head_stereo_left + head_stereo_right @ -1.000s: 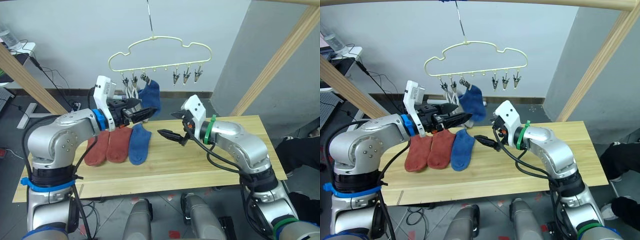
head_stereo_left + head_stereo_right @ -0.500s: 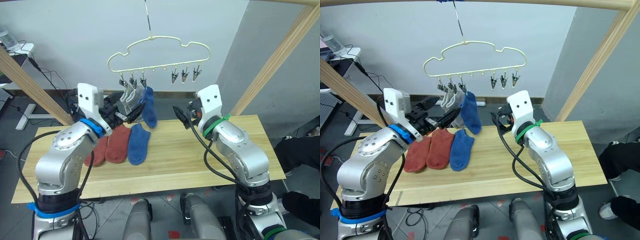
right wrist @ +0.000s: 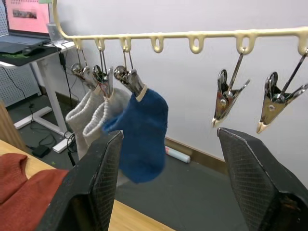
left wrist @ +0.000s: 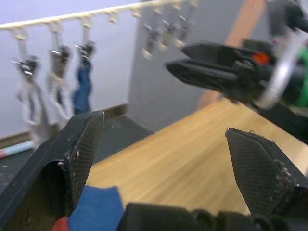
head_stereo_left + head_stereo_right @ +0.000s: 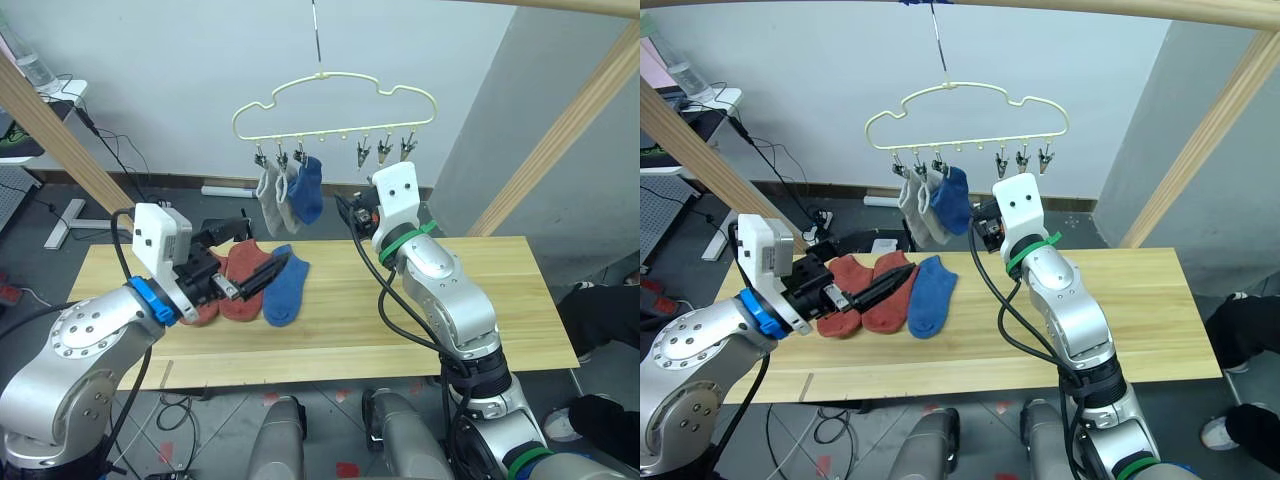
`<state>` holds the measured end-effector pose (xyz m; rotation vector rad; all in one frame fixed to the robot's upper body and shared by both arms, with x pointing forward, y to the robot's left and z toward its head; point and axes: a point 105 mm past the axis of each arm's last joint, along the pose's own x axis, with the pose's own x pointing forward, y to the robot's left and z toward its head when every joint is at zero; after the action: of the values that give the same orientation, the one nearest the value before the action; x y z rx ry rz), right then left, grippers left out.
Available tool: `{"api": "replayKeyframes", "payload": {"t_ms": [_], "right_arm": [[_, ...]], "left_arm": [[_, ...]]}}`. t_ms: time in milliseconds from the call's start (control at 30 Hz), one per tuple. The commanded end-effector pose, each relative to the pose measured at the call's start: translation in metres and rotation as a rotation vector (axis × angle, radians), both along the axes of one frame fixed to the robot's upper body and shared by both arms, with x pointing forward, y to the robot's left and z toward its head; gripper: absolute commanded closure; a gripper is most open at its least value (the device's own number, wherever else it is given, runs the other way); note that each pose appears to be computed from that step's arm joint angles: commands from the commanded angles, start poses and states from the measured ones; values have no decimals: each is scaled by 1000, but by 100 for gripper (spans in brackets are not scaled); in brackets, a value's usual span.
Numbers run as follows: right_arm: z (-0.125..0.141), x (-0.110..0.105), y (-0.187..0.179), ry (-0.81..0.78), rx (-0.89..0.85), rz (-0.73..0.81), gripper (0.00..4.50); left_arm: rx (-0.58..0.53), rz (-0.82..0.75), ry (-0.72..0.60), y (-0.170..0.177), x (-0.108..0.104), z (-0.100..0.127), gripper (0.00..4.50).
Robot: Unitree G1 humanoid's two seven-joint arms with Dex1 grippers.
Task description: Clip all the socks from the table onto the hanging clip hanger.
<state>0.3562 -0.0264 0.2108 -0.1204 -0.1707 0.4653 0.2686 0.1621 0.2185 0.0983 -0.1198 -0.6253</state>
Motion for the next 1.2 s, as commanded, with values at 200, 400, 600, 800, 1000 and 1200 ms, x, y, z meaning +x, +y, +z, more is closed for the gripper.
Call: {"api": "replayKeyframes", "payload": {"t_ms": [200,400,600,800,1000,1200], "right_arm": [[19,1,6,-74,40,2,120],[22,9,11,-88,50,-31,120],[25,27,9,-89,76,-112,120],[27,35,4,-88,85,-161,120],[29,41,0,-85,90,-203,120],[31,45,3,-77,107,-206,120]], "left_arm": [[-77,-112,-113,6,-24,24,0],[-59,-102,-133,14,-26,19,0],[-80,-64,-136,21,-18,20,0],[-79,-41,-153,20,-10,22,0],[-92,-34,-147,17,-8,20,0],[-104,-34,-134,14,-7,17,0]]}}
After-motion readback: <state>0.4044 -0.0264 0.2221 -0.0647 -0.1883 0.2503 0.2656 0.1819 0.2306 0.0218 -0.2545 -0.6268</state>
